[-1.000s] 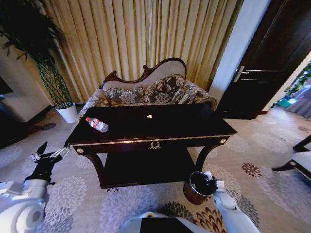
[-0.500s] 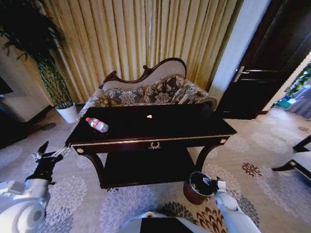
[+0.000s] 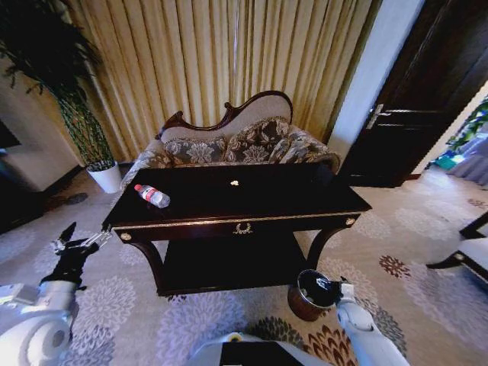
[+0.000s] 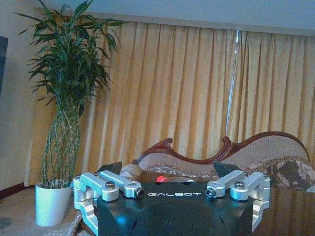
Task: Move to the front of the table and place the trash on the table into the trash bin.
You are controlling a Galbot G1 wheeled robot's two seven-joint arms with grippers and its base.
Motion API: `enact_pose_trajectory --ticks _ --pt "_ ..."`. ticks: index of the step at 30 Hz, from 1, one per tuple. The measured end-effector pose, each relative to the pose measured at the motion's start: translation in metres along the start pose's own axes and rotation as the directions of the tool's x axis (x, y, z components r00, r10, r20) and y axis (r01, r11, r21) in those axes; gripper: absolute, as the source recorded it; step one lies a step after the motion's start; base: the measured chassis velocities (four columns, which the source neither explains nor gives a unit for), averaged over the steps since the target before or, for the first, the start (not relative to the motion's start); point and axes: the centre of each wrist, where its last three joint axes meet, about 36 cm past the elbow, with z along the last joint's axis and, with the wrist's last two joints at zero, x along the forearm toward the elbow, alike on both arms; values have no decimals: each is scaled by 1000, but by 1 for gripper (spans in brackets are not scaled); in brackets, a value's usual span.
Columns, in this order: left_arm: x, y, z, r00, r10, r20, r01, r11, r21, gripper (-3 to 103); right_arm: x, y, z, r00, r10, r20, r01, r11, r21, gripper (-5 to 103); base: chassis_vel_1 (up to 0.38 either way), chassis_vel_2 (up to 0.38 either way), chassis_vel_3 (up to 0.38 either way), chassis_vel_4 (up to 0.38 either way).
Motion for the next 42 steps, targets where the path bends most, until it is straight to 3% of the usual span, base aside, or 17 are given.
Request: enact_pose_trajectory --ticks 4,7,8,10,15,21,24,28,32,33,35,42 --pt "0 0 1 1000 1 -2 -1 1000 2 100 1 0 -3 1000 -4 0 4 1000 -21 100 0 0 0 0" --pt "-1 0 2 1000 1 0 -1 1000 2 100 5 -6 -36 1000 1 27 3 992 -125 100 0 0 0 0" --pt "-1 0 2 1000 1 0 -1 1000 2 100 5 -6 -36 1000 1 27 3 992 -125 100 0 0 0 0" --pt "-1 0 1 1000 1 1 -1 1000 1 100 14 -19 -66 996 17 92 -1 985 -174 100 0 0 0 0" --pt "-1 0 2 1000 1 2 -1 1000 4 100 39 -37 -104 980 28 199 12 981 -196 100 0 0 0 0" --pt "-2 -3 3 1000 1 10 -2 1000 17 100 88 -47 -150 949 10 316 47 984 -174 100 0 0 0 0" --pt "-2 -3 3 1000 -2 11 2 1000 22 100 136 -34 -189 904 -56 424 137 977 -163 100 0 0 0 0" --pt "-1 -2 4 1000 -5 11 5 1000 23 100 163 -16 -202 877 -110 468 194 972 -134 100 0 0 0 0" --pt "-1 -3 4 1000 -4 14 4 1000 23 100 203 15 -221 822 -210 529 300 950 -88 100 0 0 0 0" --pt "-1 -3 4 1000 -4 14 4 1000 23 100 203 15 -221 822 -210 529 300 950 -88 100 0 0 0 0" --pt "-2 -8 3 1000 7 20 -7 1000 28 100 228 31 -231 784 -264 561 357 932 -61 100 0 0 0 0" --pt "-3 -13 -5 1000 13 27 -14 1000 24 100 246 37 -234 762 -306 570 384 923 -18 100 0 0 0 0"
